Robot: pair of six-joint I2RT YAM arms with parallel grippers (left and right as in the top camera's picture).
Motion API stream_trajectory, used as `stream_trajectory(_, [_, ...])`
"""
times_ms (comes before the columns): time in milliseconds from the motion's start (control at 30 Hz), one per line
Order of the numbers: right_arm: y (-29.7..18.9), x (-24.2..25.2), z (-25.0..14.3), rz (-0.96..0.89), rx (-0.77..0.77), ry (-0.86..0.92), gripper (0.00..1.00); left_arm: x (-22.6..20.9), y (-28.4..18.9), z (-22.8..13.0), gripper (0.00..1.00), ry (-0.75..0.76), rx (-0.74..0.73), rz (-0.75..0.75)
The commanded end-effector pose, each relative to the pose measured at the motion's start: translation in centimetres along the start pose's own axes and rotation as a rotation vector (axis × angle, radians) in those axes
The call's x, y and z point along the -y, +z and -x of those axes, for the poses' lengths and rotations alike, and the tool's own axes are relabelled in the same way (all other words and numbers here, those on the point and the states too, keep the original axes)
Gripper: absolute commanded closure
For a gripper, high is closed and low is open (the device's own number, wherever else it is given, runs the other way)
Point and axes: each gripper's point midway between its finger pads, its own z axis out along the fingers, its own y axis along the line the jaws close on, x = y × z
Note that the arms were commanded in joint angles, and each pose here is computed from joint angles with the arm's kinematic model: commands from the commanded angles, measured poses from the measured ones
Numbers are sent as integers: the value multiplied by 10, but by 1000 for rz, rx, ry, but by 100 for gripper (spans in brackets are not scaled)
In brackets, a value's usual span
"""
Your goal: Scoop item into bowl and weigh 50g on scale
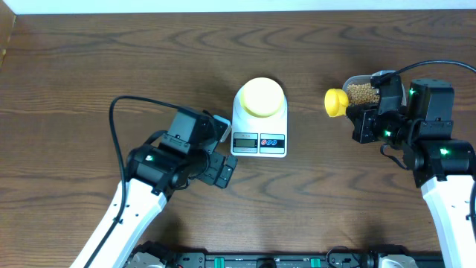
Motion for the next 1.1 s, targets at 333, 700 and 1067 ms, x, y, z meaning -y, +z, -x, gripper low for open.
stream_trajectory(333, [-5,0,4,-7,18,-20,99,-6,-3,4,2,171,31,28])
stream_trajectory(700, [-5,1,0,-8,4,-13,99,-22,-37,30,2,230,249,95])
stream_trajectory(1067, [-5,1,-2,-8,-5,-9,99,-10,-15,21,2,277,239,-34])
